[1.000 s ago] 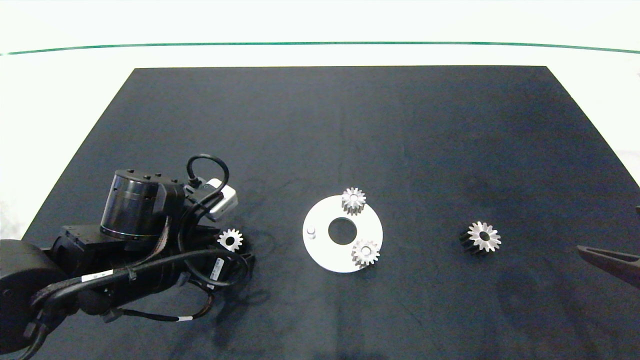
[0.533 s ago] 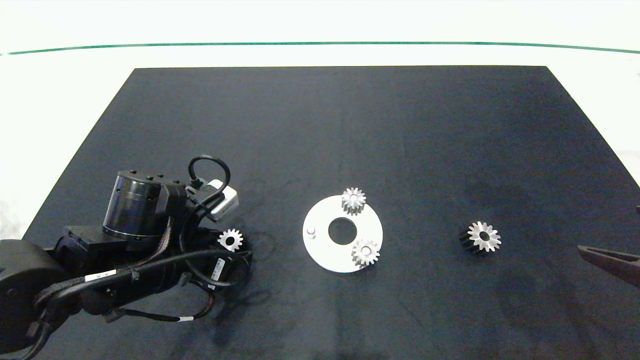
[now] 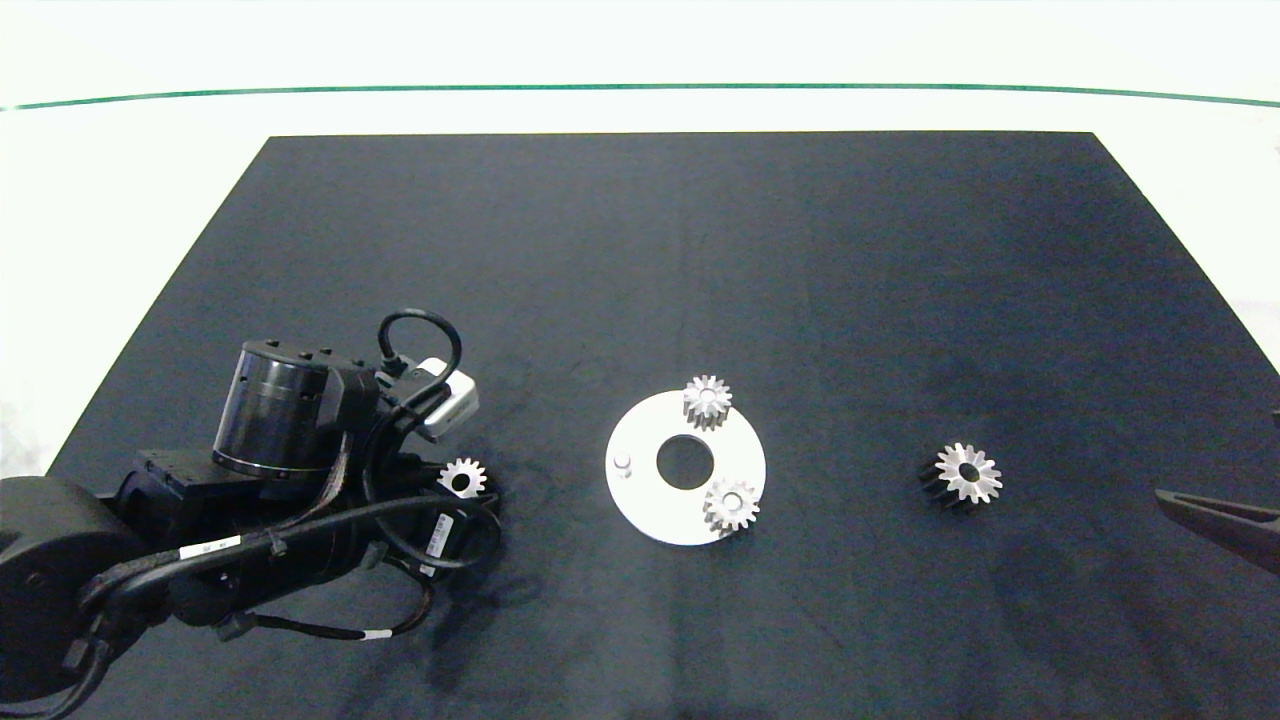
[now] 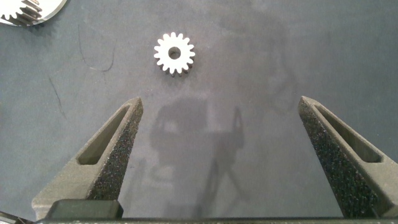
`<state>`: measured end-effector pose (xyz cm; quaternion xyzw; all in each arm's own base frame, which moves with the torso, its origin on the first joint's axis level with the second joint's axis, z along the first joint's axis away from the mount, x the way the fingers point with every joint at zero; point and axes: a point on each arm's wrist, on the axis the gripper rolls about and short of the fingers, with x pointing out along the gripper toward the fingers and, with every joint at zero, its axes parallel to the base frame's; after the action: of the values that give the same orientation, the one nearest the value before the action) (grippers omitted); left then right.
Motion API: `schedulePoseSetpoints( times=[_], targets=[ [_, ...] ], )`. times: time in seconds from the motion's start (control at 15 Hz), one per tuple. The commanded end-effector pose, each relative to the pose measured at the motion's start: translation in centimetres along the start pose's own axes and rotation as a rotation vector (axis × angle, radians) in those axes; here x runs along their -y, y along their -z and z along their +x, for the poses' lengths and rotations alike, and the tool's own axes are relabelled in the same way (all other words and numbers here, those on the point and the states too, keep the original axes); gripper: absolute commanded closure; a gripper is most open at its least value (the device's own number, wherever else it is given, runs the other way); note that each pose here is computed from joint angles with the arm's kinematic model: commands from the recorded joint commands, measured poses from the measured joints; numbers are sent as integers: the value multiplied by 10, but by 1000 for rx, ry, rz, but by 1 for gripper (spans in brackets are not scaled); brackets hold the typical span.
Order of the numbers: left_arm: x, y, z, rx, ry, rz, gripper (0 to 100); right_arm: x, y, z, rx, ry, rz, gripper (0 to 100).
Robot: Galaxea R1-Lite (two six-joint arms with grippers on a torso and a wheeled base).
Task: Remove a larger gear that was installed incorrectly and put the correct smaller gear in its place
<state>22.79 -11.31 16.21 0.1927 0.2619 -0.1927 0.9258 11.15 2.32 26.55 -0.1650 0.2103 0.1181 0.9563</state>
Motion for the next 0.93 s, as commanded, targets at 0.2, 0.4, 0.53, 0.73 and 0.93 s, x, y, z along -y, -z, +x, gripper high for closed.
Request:
schedulePoseSetpoints(
  times=[0.2, 0.4, 0.53, 0.73, 0.93],
  targets=[
    [0, 1, 0, -3, 0, 2, 67, 0, 0, 0, -3, -1, -2, 0],
    [0, 1, 0, -4, -1, 2, 73, 0, 0, 0, -1, -1, -2, 0],
    [0, 1, 0, -3, 0, 2, 75, 0, 0, 1, -4, -2, -2, 0],
    [-1, 0, -6, 8, -5, -1, 75, 0, 0, 0, -3, -1, -2, 0],
    [-1, -1, -17, 36, -6, 0, 75, 0, 1, 0, -4, -2, -2, 0]
  ],
)
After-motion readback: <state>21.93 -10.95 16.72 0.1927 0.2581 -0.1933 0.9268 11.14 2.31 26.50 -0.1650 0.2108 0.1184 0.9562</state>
